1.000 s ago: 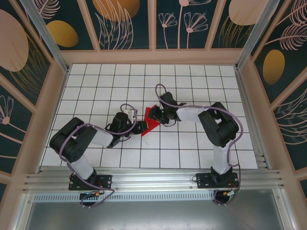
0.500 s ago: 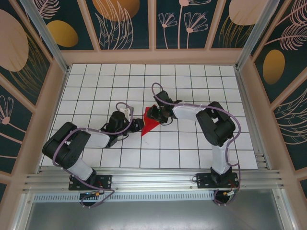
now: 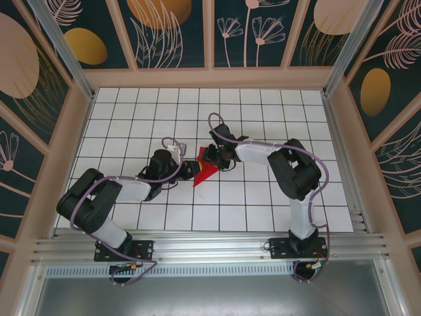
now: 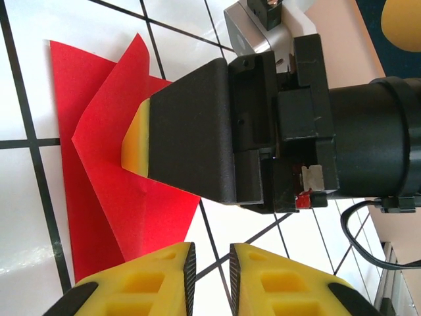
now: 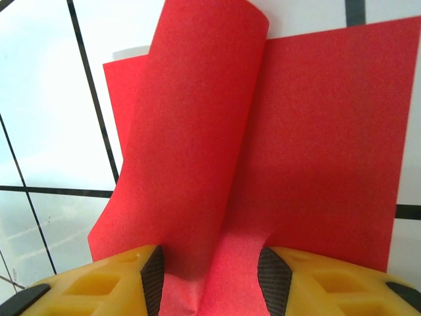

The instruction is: Fold a paper plane with a square sheet of paper (pick it up from the middle)

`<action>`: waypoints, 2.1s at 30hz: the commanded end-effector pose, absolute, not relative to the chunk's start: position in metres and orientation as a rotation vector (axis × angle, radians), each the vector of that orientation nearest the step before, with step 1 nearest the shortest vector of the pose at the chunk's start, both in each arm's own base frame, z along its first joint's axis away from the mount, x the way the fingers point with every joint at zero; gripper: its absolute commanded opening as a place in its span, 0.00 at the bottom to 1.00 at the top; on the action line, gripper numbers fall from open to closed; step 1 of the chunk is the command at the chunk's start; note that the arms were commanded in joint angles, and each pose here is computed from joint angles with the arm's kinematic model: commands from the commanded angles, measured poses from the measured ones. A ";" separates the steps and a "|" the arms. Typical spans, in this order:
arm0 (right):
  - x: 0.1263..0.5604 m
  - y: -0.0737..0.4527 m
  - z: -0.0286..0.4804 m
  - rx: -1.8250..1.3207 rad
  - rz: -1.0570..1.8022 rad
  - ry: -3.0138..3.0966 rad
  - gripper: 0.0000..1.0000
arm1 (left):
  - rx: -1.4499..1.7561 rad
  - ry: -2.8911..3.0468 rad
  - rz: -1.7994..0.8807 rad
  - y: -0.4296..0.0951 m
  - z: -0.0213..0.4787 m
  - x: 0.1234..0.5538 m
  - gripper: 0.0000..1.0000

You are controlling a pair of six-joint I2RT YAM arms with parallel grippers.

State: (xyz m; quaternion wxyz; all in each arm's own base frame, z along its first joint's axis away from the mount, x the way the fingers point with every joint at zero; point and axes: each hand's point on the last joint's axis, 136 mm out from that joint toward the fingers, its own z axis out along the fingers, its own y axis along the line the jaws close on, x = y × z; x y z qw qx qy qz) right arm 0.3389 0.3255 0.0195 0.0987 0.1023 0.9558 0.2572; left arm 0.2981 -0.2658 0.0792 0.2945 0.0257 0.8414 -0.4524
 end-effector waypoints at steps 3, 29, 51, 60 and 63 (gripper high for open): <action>0.300 0.267 -0.063 0.471 0.365 3.040 0.47 | 0.095 2.307 -1.206 -0.270 0.064 0.298 0.20; 0.298 0.262 -0.066 0.479 0.340 3.046 0.48 | -0.007 2.415 -1.039 -0.256 0.032 0.310 0.16; 0.293 0.254 -0.077 0.479 0.259 3.067 0.39 | -0.024 2.494 -1.020 -0.255 0.009 0.305 0.13; 0.290 0.253 -0.080 0.479 0.254 3.077 0.34 | -0.029 2.505 -1.012 -0.254 0.006 0.303 0.13; 0.290 0.254 -0.080 0.474 0.257 3.075 0.34 | -0.037 2.509 -1.009 -0.253 0.005 0.303 0.13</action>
